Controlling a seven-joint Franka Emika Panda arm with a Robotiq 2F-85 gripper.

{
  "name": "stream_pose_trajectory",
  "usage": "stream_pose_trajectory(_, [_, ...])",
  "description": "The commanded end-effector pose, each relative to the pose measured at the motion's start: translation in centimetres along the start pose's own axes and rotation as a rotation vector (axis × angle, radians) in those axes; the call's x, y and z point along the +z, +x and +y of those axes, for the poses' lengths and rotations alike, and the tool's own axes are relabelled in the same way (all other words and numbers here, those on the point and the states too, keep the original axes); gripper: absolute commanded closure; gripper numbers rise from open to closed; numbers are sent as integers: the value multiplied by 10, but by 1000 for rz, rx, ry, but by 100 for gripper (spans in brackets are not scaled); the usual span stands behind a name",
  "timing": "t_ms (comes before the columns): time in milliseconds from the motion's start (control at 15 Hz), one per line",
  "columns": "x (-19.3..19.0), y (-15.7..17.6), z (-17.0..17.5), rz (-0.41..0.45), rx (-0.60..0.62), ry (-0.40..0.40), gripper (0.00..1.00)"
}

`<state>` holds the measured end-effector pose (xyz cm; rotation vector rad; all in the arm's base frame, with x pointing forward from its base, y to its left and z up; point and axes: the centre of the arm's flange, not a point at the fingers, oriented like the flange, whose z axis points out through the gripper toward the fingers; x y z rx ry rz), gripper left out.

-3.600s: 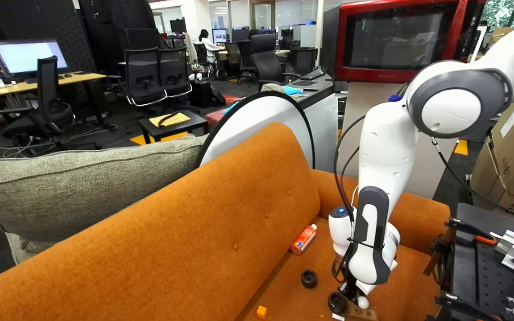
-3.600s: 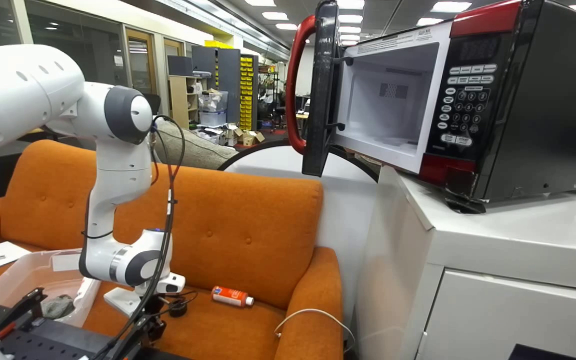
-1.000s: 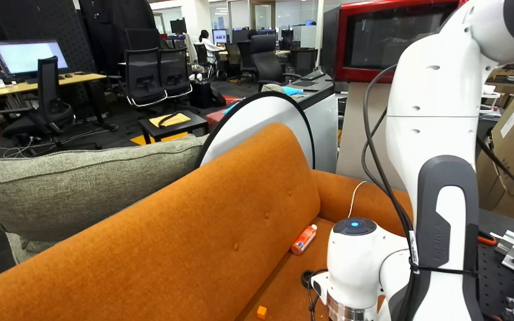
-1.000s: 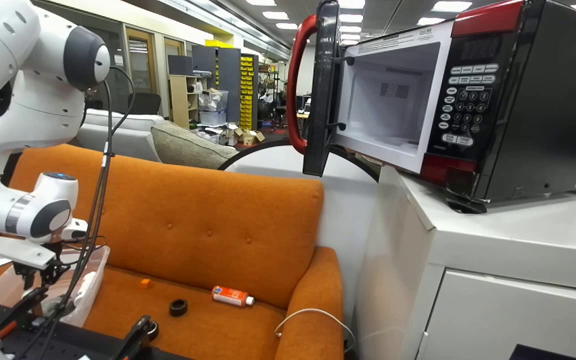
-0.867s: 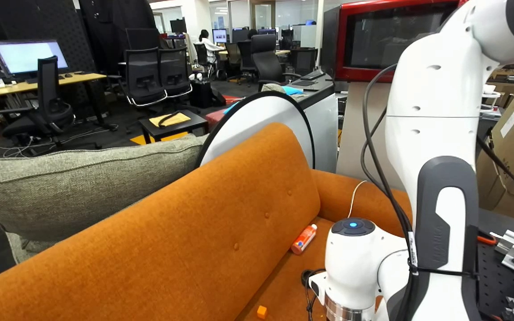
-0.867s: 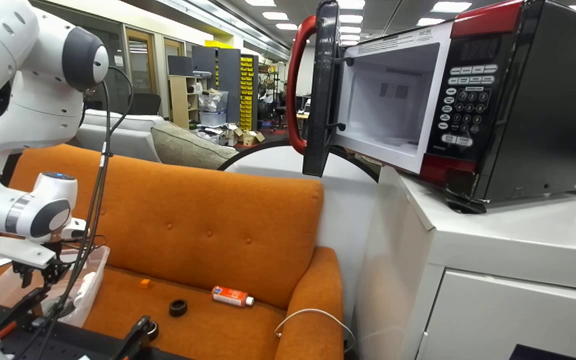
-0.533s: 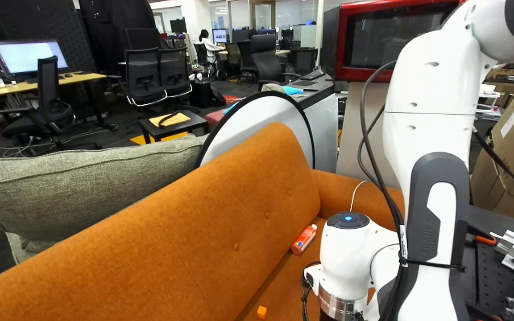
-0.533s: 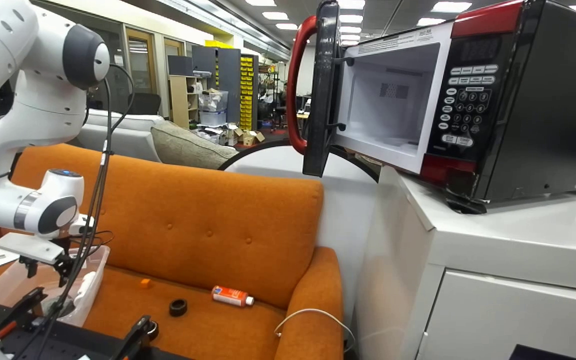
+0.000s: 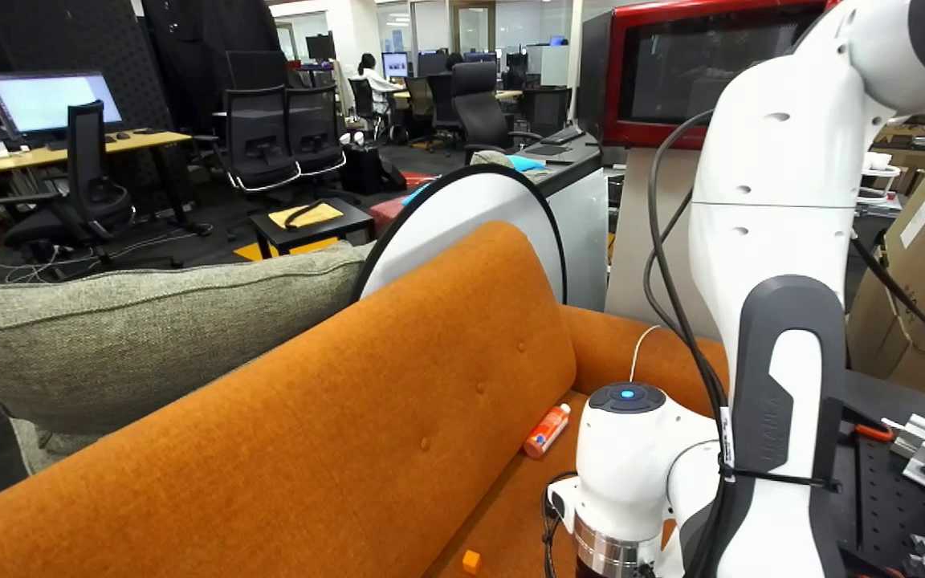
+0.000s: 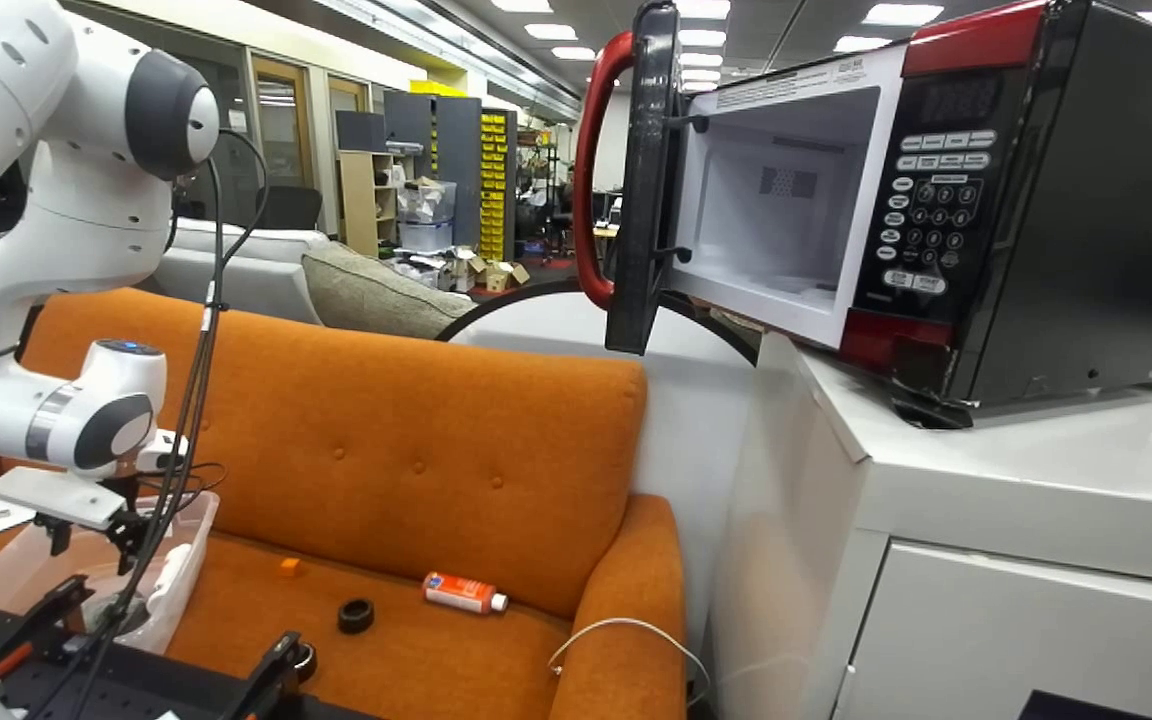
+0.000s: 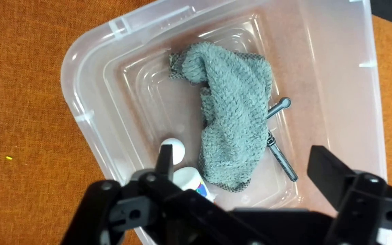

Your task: Pick up the white object and place it in the bowl

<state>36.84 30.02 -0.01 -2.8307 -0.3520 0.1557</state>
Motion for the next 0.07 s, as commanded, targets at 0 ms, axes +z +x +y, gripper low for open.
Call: stream_pose_trajectory(0, [0, 0, 0, 0, 0, 0, 0])
